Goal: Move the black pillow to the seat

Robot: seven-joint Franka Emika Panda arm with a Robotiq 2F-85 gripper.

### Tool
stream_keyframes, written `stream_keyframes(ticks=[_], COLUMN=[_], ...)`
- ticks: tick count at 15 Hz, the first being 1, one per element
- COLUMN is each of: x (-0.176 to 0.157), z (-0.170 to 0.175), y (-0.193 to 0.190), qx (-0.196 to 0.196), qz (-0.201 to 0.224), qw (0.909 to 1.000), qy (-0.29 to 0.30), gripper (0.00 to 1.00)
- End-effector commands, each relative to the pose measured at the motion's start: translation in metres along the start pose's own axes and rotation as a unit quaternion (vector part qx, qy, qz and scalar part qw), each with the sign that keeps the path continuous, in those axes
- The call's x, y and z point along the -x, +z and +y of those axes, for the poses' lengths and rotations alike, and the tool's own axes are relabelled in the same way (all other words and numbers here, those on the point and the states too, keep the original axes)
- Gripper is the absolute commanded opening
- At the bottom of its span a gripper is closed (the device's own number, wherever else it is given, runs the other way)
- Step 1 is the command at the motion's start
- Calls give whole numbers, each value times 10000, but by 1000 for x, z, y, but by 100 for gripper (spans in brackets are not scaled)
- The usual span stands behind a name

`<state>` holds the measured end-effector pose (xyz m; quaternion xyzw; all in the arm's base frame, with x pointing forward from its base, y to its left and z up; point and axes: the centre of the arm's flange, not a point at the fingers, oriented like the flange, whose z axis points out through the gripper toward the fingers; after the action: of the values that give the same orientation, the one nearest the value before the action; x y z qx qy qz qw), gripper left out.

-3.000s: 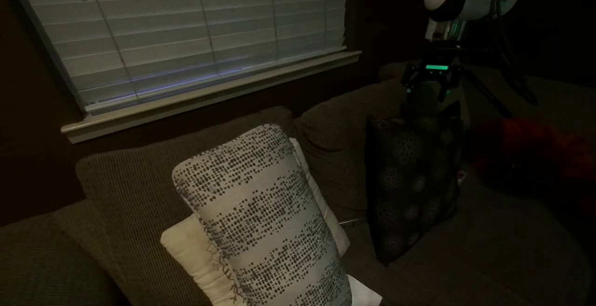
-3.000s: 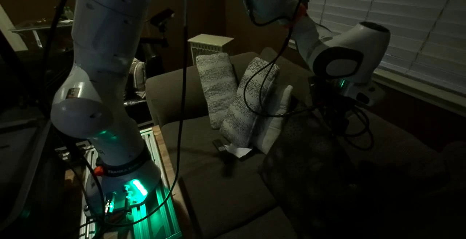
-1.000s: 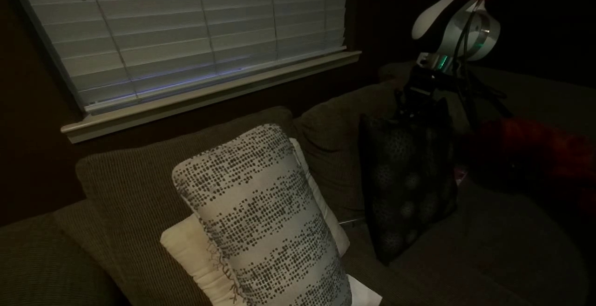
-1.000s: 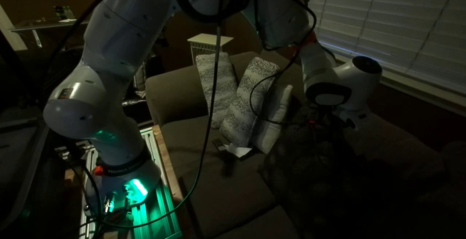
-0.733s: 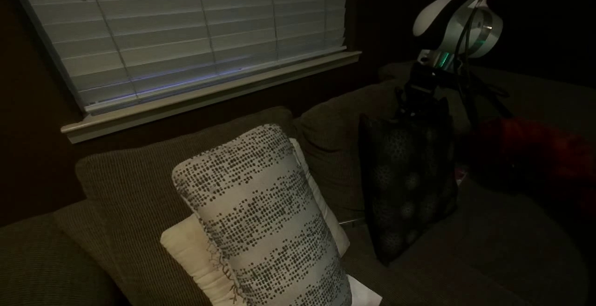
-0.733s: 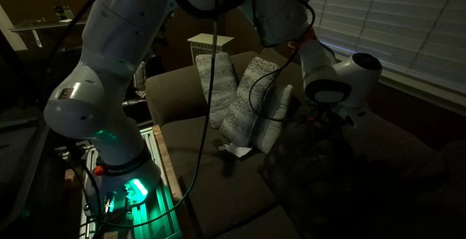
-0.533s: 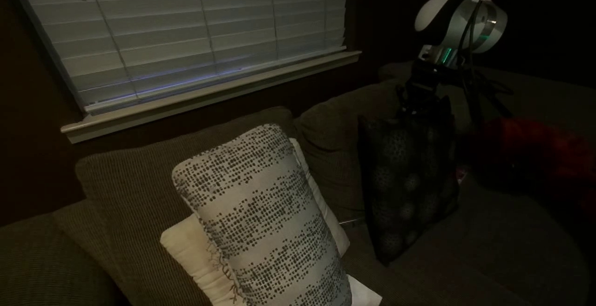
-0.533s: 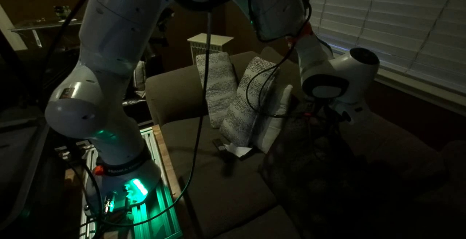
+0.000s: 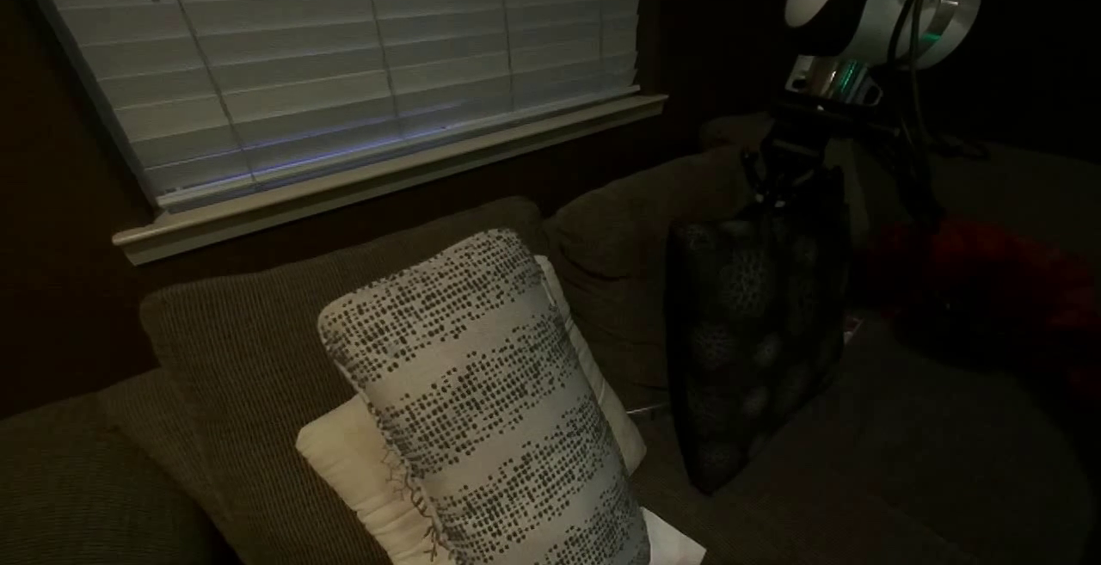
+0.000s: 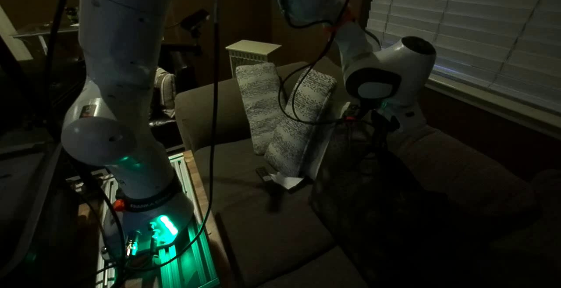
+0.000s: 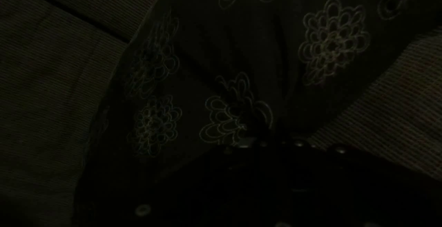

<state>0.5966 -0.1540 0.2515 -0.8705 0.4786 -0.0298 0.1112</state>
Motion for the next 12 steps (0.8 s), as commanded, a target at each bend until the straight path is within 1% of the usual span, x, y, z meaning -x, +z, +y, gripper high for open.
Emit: stream_keyframes(ticks=[1,5,9,11,12], x=[41,70,102,117,123], z=[-3,-3,-5,-4,-4], y=[-49,-70,-84,-87,-86], qx=[-272,-508,-580,-599,-619], qz=[-67,-20,-15,-101,-222], qw=[9994,9963,9899,9874,9860], qy=[201,697,1293,1462,1531], gripper=[1,1,1,1,1])
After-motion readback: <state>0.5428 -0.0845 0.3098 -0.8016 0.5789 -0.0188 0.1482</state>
